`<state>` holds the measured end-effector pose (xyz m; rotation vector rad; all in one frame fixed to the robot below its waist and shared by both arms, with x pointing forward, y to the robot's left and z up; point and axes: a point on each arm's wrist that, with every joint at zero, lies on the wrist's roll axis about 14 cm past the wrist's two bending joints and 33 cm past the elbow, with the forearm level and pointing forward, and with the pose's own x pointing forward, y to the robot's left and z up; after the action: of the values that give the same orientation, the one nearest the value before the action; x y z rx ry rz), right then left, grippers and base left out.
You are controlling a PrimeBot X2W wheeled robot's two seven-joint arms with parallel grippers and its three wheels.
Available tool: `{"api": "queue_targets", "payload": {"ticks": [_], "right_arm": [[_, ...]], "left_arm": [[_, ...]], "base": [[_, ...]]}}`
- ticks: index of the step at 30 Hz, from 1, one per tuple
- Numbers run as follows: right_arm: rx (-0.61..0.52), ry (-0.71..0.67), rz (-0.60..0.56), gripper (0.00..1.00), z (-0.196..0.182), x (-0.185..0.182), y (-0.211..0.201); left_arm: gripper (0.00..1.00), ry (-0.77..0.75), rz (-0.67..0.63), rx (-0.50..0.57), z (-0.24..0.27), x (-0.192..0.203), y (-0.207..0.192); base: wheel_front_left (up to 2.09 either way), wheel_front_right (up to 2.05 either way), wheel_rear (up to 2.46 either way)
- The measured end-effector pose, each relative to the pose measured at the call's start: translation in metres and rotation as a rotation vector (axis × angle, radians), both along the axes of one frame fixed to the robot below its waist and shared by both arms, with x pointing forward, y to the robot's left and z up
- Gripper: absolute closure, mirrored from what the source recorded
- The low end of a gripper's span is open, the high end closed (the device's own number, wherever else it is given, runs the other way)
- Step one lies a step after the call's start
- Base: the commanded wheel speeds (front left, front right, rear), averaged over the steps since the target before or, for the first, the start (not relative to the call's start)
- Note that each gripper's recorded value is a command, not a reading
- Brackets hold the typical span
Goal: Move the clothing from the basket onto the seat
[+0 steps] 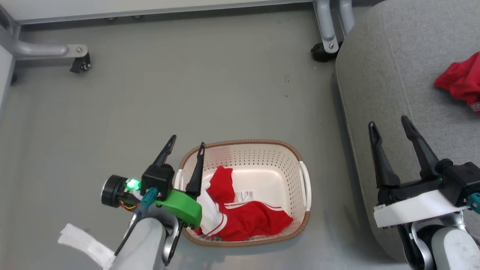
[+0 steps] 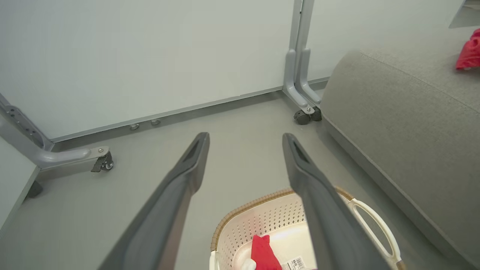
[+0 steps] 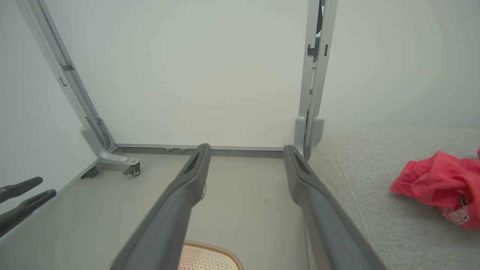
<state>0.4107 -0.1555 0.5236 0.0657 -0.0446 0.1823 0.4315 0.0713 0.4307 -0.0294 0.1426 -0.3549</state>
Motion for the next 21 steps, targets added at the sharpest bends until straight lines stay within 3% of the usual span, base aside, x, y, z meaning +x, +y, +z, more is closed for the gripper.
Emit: {"api": "queue_targets", "payload": {"ticks": [10,21], "right_arm": [[0.022,0.039,0.009,0.0,-0.034,0.036,0.003],[0.059,0.146,-0.006,0.0,-0.101,0.057,0.003]], "left_arm": [[0.0,0.239,-0.286,0.135,-0.098,-0.003,-0.056],[0.0,0.533,-0.547,0.37,-0.21,-0.031,-0.066]], "base": [[0.0,0.0,0.0],[0.0,0.0,0.0]]}}
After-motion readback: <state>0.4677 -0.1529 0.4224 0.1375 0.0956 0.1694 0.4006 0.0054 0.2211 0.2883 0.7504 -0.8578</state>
